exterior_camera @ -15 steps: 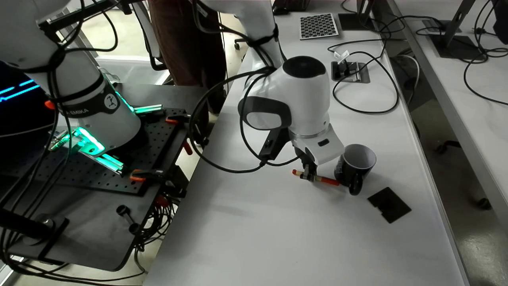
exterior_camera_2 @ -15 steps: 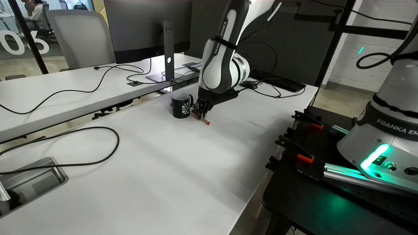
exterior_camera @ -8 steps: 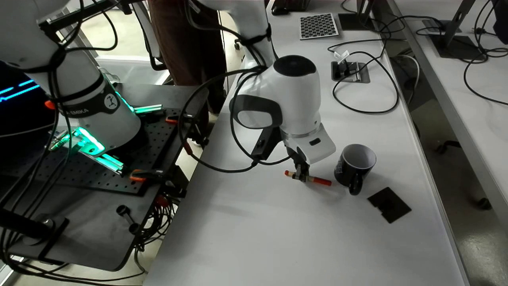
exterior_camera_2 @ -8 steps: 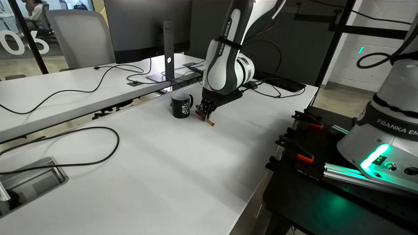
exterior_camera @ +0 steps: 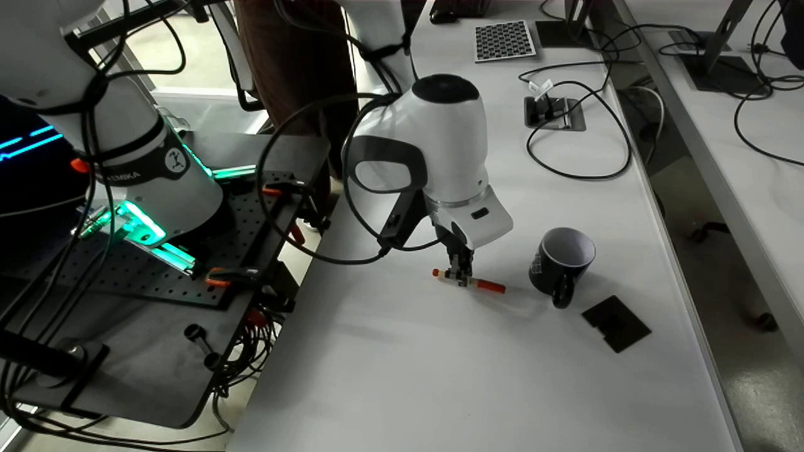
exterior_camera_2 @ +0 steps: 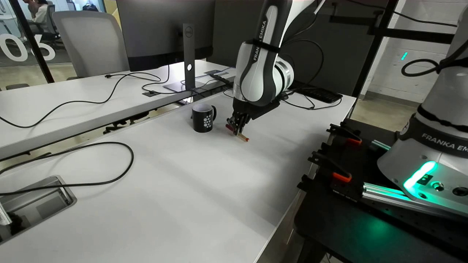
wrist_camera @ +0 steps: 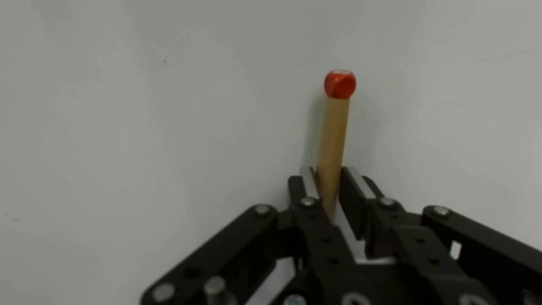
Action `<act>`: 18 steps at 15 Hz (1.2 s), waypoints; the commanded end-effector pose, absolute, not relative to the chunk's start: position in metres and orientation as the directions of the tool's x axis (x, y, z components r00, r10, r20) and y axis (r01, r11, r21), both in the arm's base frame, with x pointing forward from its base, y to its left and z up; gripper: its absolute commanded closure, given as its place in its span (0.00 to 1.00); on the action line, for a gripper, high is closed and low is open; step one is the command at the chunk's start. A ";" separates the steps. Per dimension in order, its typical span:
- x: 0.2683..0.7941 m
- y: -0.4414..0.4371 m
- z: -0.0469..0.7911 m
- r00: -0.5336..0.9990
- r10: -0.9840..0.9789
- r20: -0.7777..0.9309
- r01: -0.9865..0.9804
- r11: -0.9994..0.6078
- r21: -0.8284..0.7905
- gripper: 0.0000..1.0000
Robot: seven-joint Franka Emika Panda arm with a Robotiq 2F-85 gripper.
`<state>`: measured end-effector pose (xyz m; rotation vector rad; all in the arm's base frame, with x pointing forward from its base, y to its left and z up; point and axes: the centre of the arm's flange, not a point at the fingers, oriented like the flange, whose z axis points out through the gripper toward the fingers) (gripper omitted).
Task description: Pick up the pen from the table and put it in the black cup.
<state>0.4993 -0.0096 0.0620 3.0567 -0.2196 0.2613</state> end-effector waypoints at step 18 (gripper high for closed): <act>0.518 0.000 0.042 0.996 0.026 -0.083 0.034 -0.995 0.096 0.00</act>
